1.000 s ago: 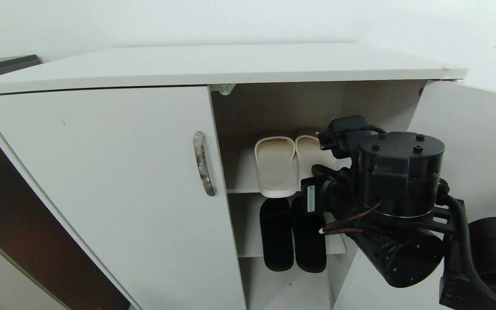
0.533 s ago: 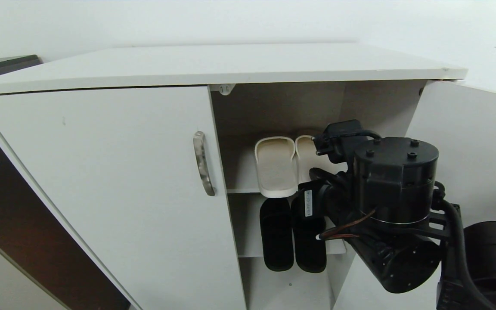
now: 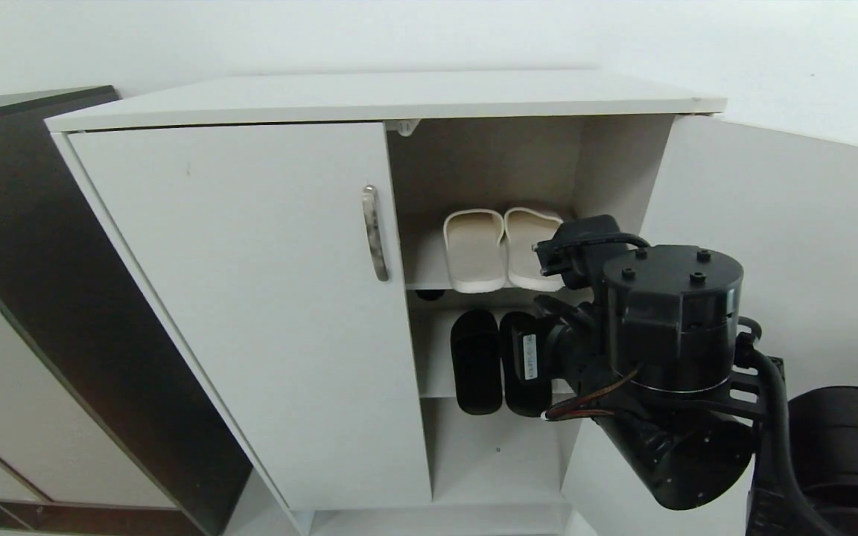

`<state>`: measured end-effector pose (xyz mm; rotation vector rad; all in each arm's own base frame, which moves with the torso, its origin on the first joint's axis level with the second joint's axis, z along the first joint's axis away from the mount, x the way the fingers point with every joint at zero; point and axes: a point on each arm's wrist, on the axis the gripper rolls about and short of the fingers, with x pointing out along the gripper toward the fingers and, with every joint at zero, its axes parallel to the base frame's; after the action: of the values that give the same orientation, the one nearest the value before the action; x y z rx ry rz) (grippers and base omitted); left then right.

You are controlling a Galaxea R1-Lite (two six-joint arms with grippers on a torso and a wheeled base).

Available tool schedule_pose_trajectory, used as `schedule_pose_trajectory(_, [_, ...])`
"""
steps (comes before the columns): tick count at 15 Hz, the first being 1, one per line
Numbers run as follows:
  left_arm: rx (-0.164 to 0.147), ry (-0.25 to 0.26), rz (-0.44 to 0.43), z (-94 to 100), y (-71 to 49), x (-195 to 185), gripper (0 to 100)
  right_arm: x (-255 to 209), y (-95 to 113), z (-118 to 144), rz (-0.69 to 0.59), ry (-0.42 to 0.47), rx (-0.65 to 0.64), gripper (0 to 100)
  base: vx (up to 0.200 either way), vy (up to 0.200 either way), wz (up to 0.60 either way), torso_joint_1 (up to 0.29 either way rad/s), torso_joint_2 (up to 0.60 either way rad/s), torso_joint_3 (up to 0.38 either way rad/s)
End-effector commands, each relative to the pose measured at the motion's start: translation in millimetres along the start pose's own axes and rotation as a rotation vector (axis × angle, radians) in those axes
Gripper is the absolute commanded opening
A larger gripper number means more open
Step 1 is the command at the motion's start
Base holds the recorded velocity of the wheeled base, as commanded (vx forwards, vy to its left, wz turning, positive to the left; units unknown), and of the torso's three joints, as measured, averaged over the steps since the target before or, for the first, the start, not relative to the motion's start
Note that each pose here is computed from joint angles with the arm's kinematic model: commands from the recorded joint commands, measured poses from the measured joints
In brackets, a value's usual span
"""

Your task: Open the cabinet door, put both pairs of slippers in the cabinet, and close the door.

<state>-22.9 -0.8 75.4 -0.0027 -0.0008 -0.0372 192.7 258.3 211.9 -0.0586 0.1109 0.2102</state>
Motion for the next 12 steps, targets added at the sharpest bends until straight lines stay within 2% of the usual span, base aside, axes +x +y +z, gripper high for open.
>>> schedule_pose_trajectory(1, [0.000,0.001,0.000,0.1,0.0,0.1,0,0.7,0.8,-2.0,0.000,0.004,-0.004,0,-0.200,0.000,0.00,0.007,0.00,-0.002])
schedule_pose_trajectory(12, [0.000,0.001,0.000,0.1,0.0,0.1,0,-1.4,-1.5,-9.3,0.009,0.011,-0.028,0,-0.200,0.000,0.00,0.001,0.00,0.004])
